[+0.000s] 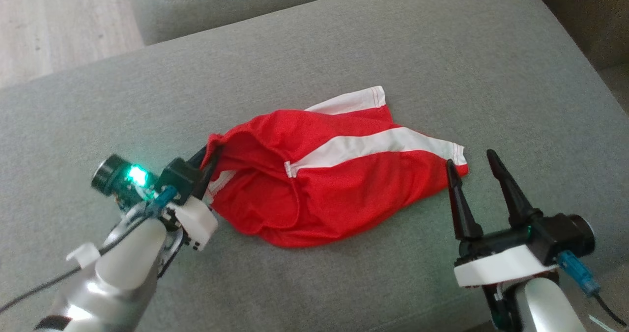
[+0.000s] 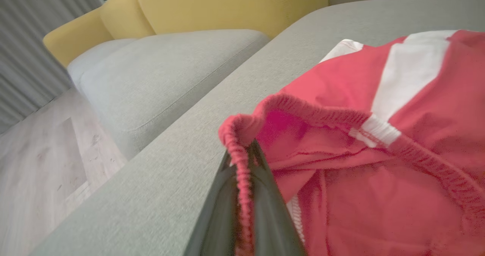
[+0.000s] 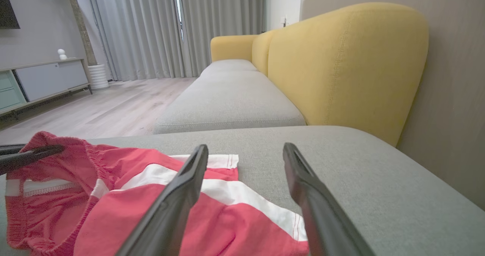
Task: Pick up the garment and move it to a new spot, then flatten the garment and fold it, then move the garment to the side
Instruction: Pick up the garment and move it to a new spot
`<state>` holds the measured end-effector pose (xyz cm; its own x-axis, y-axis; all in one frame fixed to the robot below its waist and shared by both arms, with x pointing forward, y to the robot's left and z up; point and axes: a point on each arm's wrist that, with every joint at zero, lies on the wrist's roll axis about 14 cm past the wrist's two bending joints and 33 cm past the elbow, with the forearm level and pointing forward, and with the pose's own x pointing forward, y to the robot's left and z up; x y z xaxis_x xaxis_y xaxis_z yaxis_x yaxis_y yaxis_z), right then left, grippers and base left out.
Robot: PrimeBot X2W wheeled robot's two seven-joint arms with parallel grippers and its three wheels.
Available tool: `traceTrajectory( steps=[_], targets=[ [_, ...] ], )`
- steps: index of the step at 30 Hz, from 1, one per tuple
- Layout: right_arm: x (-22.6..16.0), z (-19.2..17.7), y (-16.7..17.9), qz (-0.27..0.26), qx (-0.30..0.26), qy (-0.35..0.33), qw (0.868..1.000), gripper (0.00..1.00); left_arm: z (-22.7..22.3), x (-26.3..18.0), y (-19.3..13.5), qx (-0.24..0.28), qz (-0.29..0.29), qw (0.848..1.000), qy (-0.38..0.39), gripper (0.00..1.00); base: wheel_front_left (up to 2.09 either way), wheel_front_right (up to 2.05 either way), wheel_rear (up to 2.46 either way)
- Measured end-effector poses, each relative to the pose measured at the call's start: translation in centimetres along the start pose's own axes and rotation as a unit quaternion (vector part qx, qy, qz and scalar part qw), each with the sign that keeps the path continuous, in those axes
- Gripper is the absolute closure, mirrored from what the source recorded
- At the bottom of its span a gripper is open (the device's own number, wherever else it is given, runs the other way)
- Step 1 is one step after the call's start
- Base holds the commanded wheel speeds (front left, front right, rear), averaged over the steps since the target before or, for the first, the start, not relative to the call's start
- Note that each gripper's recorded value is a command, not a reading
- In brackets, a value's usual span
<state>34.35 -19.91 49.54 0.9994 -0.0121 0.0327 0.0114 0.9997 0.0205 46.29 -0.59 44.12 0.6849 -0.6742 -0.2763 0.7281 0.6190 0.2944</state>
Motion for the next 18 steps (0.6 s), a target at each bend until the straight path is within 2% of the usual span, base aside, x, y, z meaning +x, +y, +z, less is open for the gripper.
traceTrajectory(
  steps=[1, 2, 7, 11, 15, 18],
  targets=[
    [0.1, -0.1, 0.0, 0.001, 0.000, 0.001, 1.000, 0.00, -0.7, -0.3, 0.2, -0.012, 0.012, 1.000, 0.004, 0.46, 0.00, 0.00, 0.00],
    [0.2, -0.1, 0.0, 0.000, -0.001, 0.001, 1.000, 0.00, -1.0, -0.5, 0.3, -0.023, 0.023, 0.999, 0.006, 0.00, 0.00, 0.00, 0.00],
    [0.2, 0.1, 0.1, 0.005, -0.004, -0.003, 1.000, 0.00, -0.6, -1.9, 0.1, -0.088, 0.077, 0.993, -0.011, 0.00, 0.00, 0.00, 0.00],
    [-0.2, -0.2, 0.8, 0.015, -0.003, 0.000, 1.000, 0.00, -0.7, -4.8, -1.1, -0.141, 0.120, 0.982, -0.028, 0.00, 0.00, 0.00, 0.00],
    [-0.7, -0.8, 1.8, 0.030, 0.002, 0.008, 1.000, 0.00, -1.4, -8.9, -1.3, -0.193, 0.193, 0.961, -0.038, 0.00, 0.00, 0.00, 0.00],
    [-0.2, -0.6, 2.4, 0.041, 0.003, 0.004, 0.999, 0.00, -0.9, -12.3, 0.0, -0.222, 0.270, 0.935, -0.063, 0.00, 0.00, 0.00, 0.00]
  ],
)
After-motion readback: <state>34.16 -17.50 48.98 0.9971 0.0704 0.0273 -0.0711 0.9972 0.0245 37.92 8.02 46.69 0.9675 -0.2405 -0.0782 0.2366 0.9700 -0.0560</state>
